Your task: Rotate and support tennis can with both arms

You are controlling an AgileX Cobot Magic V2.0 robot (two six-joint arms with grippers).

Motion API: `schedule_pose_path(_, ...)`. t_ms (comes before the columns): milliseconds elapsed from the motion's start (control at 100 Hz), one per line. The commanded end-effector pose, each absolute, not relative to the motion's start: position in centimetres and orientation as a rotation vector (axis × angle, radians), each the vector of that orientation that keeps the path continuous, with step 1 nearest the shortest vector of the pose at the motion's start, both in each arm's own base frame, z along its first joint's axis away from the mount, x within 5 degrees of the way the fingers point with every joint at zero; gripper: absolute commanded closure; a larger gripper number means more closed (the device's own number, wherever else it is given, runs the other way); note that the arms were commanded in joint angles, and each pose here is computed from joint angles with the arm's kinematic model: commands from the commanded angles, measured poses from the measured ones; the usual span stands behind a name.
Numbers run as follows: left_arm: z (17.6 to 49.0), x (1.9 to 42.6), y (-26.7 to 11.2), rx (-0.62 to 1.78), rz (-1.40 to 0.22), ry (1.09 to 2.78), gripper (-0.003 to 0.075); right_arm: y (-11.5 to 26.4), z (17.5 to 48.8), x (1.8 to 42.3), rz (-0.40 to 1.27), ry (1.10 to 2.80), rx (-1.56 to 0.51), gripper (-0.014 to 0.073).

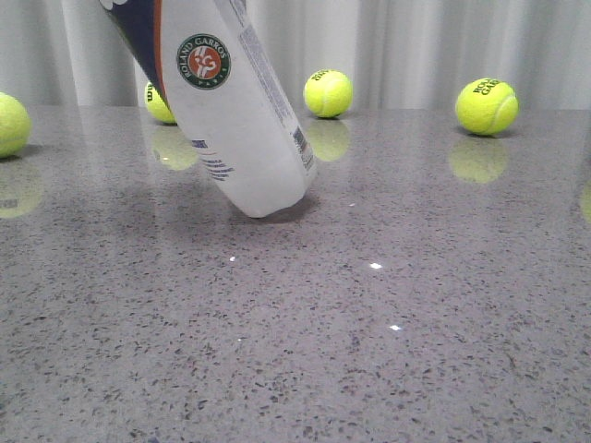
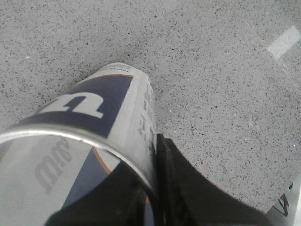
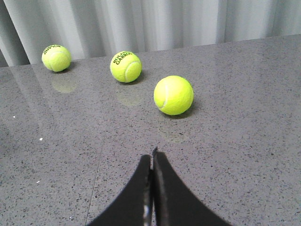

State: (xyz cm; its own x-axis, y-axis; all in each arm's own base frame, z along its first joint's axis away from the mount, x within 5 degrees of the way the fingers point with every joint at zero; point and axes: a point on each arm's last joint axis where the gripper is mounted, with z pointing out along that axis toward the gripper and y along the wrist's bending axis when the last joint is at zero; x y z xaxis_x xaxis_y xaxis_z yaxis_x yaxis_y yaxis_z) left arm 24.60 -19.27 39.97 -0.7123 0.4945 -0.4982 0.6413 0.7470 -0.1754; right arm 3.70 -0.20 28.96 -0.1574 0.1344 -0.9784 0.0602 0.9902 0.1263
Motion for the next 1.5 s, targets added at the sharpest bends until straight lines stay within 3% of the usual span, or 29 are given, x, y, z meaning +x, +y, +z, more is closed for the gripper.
schedule_pose_path(0, 41.3, 23.7, -19.1, 0.866, -0.505, 2.500, 0.0698, -0.2, 30.3, 3.8, 0.061, 1.638, 0.138, 0.0661)
schedule_pose_path(110, 41.9, 23.7, -19.1, 0.862, -0.510, 2.478, 0.0599, -0.2, 30.3, 3.8, 0.061, 1.638, 0.138, 0.0661)
schedule_pose_path(300, 43.9, 23.7, -19.1, 0.845, -0.523, 2.400, 0.0291, -0.2, 30.3, 3.8, 0.061, 1.638, 0.138, 0.0661)
schedule_pose_path(370, 44.3, 23.8, -19.0, 0.836, -0.517, 2.376, 0.0237, -0.2, 30.3, 3.8, 0.061, 1.638, 0.138, 0.0661)
schedule_pose_path(1070, 45.1, 23.9, -24.7, 0.796, -0.819, 2.128, 0.0237, -0.2, 30.3, 3.8, 0.061, 1.638, 0.138, 0.0661)
schedule_pose_path(1490, 44.5, 23.7, -25.6, 0.827, -0.831, 2.144, 0.0237, -0.2, 30.3, 3.8, 0.061, 1.638, 0.138, 0.0661)
